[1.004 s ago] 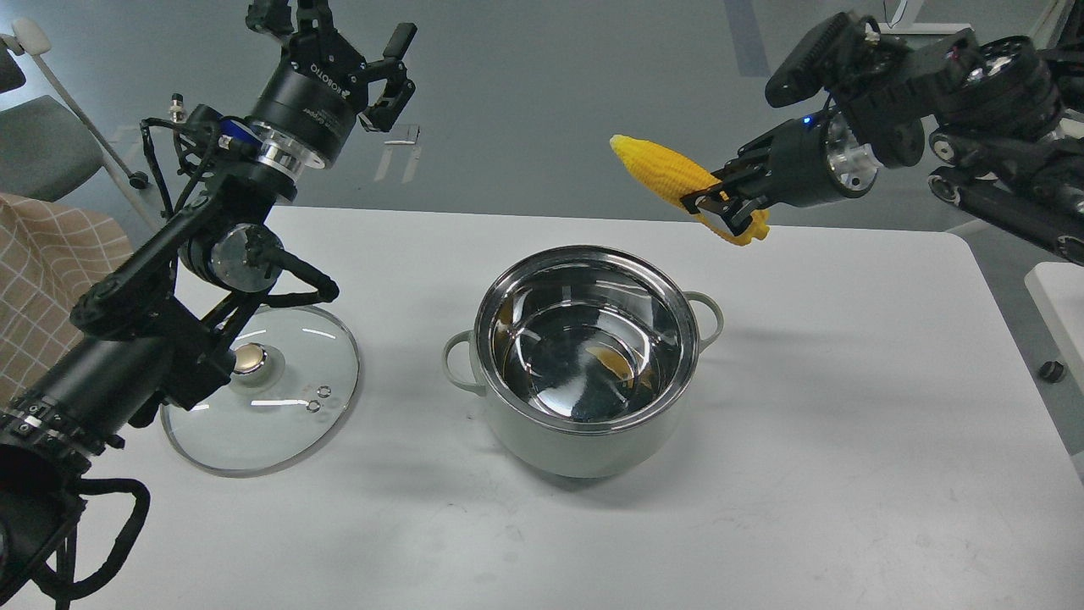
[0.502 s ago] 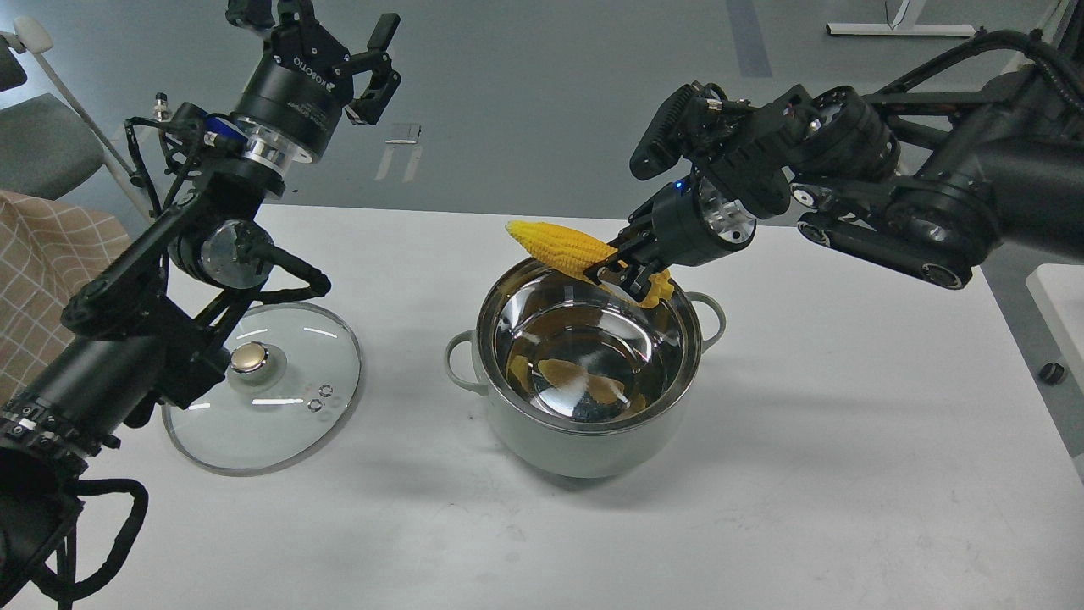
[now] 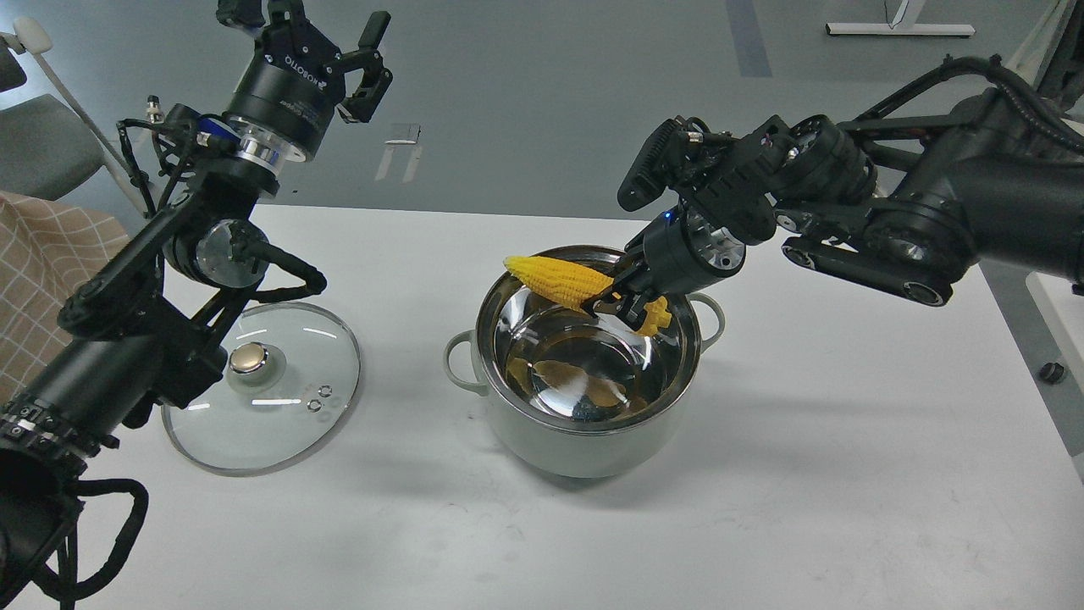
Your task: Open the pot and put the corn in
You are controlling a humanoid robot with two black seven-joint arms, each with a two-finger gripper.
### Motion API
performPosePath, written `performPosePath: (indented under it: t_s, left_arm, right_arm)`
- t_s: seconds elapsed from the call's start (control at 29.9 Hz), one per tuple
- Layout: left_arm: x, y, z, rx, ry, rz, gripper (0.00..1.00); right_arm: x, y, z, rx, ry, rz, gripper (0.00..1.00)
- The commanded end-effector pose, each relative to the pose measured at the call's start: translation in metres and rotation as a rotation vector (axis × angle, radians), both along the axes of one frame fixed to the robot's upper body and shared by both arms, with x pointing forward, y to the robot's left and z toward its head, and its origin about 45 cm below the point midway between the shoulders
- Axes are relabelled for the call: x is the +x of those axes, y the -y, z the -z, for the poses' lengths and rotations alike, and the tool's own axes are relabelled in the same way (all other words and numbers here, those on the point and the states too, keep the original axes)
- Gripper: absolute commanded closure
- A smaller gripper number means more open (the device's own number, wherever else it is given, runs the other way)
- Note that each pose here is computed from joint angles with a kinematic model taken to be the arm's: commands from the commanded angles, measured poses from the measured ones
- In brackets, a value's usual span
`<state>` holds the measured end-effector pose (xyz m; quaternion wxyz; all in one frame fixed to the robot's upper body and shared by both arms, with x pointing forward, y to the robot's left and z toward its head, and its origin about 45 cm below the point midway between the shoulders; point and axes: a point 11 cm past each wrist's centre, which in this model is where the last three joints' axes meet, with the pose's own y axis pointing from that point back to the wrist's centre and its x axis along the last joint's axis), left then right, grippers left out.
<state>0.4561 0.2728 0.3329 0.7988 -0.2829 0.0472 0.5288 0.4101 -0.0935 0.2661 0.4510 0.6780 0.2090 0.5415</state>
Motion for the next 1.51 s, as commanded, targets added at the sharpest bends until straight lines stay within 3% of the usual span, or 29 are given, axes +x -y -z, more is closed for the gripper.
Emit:
performPosePath:
  t_s: [0.0,0.3,0.33,0.47,0.54,0.64,0.97,1.24,1.34,1.47]
  left_arm:
    - [0.0,-0.001,0.0,-0.001,0.001,-0.002,0.02]
    - [0.0,-0.003,-0.001,0.003,0.001,-0.004,0.02]
    - [0.0,-0.004,-0.001,0.005,0.002,-0.006,0.02]
    - [0.0,-0.005,-0.001,0.007,0.001,-0.008,0.02]
    - [0.0,-0.005,-0.001,0.008,0.001,-0.009,0.02]
    - [0.0,-0.007,-0.001,0.013,0.0,-0.013,0.02]
    - [-0.002,-0.026,0.0,0.051,-0.007,-0.054,0.02]
    - [-0.01,-0.027,0.015,0.123,-0.03,0.021,0.02]
    - [-0.01,-0.02,0.039,0.194,-0.131,0.095,0.02]
    - [-0.005,-0.03,0.068,0.2,-0.231,0.07,0.02]
  right_arm:
    - [-0.002,-0.001,0.004,-0.006,-0.008,-0.006,0.49]
    - [-0.005,-0.003,0.006,0.018,-0.032,0.005,0.27]
    - [-0.006,-0.004,0.006,0.025,-0.039,0.008,0.21]
    - [-0.006,-0.004,0.006,0.026,-0.04,0.01,0.15]
    - [-0.006,-0.005,0.004,0.034,-0.038,0.011,0.05]
    - [0.003,-0.002,-0.009,0.091,-0.027,0.052,0.02]
    - [0.051,0.055,-0.096,0.502,0.044,0.341,0.0]
    - [0.09,0.11,-0.097,1.052,0.047,0.699,0.0]
    - [0.096,0.138,-0.075,1.275,-0.037,0.895,0.0]
    - [0.096,0.145,-0.035,1.455,-0.177,1.076,0.0]
